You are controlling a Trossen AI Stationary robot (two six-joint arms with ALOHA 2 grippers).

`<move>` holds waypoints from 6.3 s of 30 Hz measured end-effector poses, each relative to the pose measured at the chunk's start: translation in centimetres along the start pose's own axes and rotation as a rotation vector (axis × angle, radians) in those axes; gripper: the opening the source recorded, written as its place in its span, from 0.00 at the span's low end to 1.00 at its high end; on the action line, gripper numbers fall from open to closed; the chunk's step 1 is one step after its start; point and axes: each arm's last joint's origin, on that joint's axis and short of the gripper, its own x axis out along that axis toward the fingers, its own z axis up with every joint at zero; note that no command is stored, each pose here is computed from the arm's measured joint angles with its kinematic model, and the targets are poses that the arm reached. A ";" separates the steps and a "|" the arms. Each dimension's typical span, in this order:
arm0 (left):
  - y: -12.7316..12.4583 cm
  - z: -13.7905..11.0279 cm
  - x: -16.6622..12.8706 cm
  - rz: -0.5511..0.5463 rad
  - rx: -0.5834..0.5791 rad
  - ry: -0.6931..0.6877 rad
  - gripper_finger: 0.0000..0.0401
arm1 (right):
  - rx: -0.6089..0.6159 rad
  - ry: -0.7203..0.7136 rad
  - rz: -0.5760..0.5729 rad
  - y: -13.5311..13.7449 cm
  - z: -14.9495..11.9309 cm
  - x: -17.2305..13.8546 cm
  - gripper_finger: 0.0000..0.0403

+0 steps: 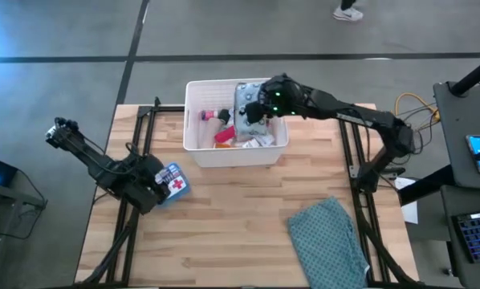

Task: Pick & place medical supplies in basket/bin
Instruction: Put the white bag into the white bin, then put the blue kit into the white bin

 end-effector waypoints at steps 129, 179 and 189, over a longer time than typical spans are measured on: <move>-12.3 -8.6 15.0 -0.443 -0.274 0.155 0.61 | 0.165 0.311 0.165 11.5 -30.4 9.8 0.82; -16.7 -4.0 -0.4 -0.441 -0.306 -0.280 0.61 | 0.013 -0.174 0.136 10.4 -12.3 -7.7 0.39; -17.4 -0.1 -2.5 -0.457 -0.257 -0.355 0.61 | 0.163 0.066 0.028 0.6 -2.8 -3.0 0.54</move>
